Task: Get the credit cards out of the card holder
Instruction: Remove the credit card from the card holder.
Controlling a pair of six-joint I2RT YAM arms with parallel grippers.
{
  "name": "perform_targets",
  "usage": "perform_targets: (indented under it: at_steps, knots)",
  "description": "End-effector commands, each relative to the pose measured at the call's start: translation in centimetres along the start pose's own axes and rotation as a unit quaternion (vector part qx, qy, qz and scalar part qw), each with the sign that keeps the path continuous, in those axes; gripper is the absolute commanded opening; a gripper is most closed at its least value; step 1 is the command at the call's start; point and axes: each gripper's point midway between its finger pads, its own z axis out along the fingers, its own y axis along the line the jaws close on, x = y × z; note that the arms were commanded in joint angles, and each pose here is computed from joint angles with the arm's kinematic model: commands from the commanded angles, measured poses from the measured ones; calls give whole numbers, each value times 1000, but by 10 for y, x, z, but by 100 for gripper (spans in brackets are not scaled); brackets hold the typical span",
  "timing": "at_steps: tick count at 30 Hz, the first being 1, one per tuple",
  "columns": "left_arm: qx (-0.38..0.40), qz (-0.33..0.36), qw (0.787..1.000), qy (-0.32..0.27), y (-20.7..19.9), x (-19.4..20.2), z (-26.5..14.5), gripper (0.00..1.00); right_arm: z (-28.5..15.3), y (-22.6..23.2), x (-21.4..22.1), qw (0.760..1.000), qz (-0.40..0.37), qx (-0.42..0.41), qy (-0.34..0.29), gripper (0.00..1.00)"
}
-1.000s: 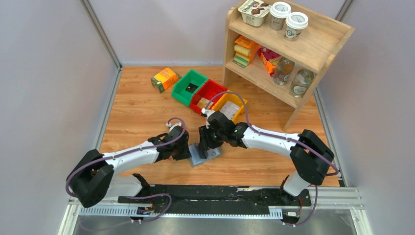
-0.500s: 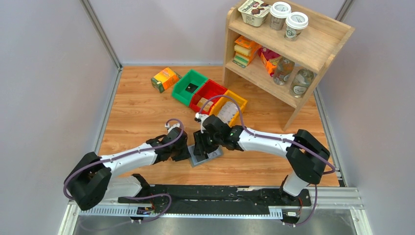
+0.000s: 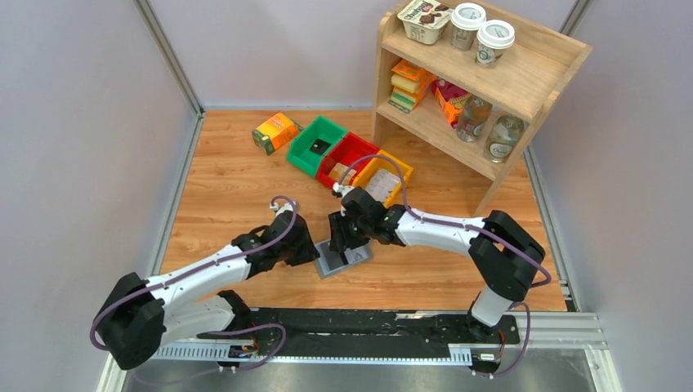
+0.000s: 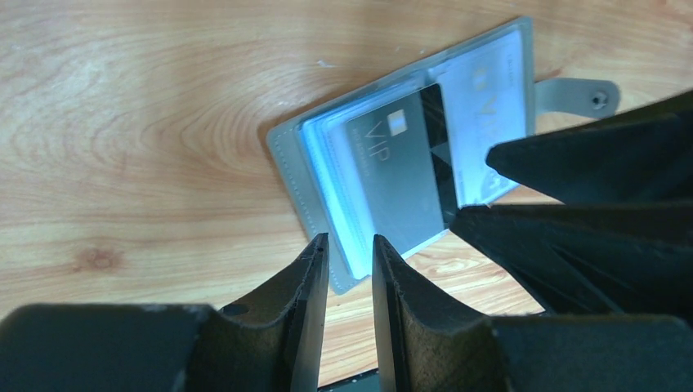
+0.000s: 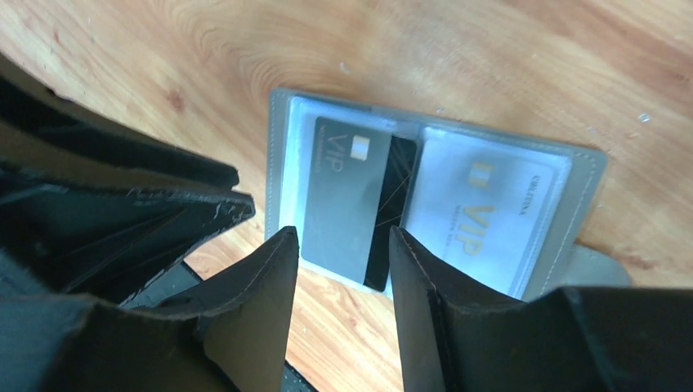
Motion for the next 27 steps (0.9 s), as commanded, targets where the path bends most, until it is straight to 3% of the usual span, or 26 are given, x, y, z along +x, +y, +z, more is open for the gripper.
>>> perform_targets:
  at_steps: [1,14,21,27]
  knots:
    - [42,-5,999,-18,-30,-17,0,34,7,-1,-13,999,29,-36,-15,47]
    - [15,-61,998,27,-8,2,38,23,25,-19,0,991,88,-98,5,43]
    - [5,-73,997,40,1,11,42,22,24,-18,2,983,106,-147,0,36]
    - [0,-80,996,49,5,16,46,20,19,-19,0,977,120,-178,-10,24]
